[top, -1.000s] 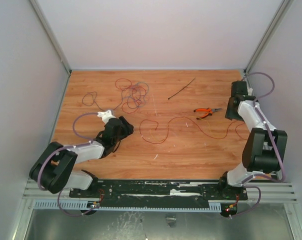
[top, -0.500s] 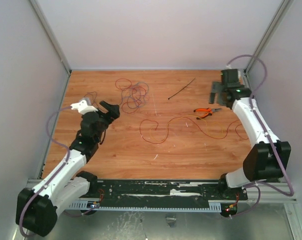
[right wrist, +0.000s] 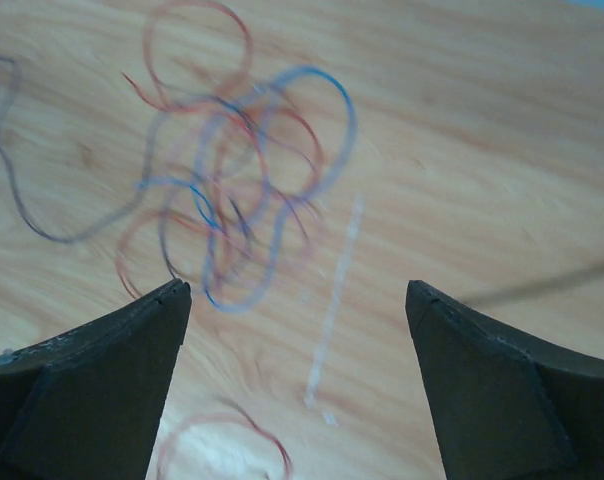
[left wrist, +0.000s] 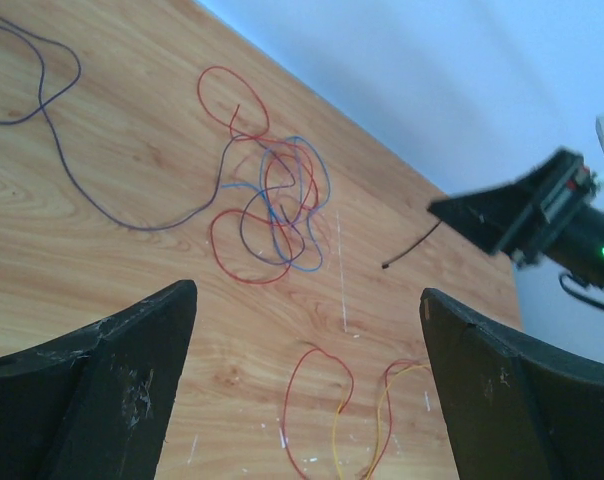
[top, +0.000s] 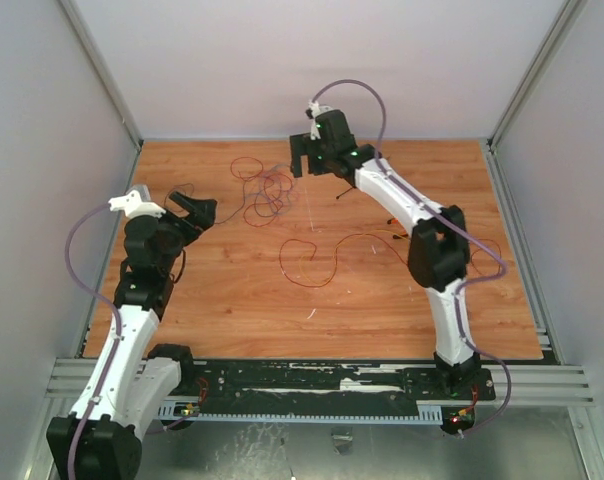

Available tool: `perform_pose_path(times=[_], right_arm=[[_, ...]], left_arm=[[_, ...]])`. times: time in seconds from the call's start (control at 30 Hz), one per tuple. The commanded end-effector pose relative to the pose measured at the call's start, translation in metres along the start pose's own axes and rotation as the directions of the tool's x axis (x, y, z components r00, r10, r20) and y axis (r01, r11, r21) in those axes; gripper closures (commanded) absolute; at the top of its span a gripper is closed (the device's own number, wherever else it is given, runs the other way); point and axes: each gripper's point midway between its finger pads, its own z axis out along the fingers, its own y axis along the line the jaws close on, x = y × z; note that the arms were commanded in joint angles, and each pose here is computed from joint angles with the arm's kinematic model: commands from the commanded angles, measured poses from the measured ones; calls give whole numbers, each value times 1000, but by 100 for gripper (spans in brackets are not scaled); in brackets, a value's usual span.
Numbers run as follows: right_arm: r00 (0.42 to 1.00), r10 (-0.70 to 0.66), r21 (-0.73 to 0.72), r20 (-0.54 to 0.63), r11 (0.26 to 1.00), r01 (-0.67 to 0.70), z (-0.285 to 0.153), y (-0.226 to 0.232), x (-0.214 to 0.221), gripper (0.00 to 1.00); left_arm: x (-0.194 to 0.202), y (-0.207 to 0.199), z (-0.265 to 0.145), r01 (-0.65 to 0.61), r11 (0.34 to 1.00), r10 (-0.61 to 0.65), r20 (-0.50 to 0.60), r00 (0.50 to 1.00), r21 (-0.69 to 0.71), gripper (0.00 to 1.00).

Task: Zip-tie the wires
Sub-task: Straighten the cable at the center of the board, then pick up the cable at the center of the board.

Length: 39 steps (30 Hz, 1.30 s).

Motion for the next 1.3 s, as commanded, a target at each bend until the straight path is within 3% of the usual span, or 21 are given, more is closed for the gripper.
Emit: perform_pose_path(times=[0.0, 0.3, 0.93, 1.13, 1.27], right_arm=[[999, 7, -169, 46, 986, 1, 37, 53, -21, 11], [993, 110, -305, 44, 948, -92, 96, 91, -12, 21], [992, 117, -438, 41, 895, -87, 139, 132, 31, 42], [991, 120, -458, 65, 886, -77, 144, 136, 30, 62], [987, 128, -467, 98, 882, -68, 145, 138, 22, 84]], left_arm=[[18, 4, -4, 28, 999, -25, -76, 997, 42, 2], [25, 11, -5, 16, 999, -13, -103, 995, 31, 2], [38, 19, -4, 31, 999, -28, -132, 991, 18, 2], [39, 20, -3, 29, 999, -27, -135, 991, 14, 2], [40, 21, -3, 30, 999, -28, -137, 990, 12, 2]])
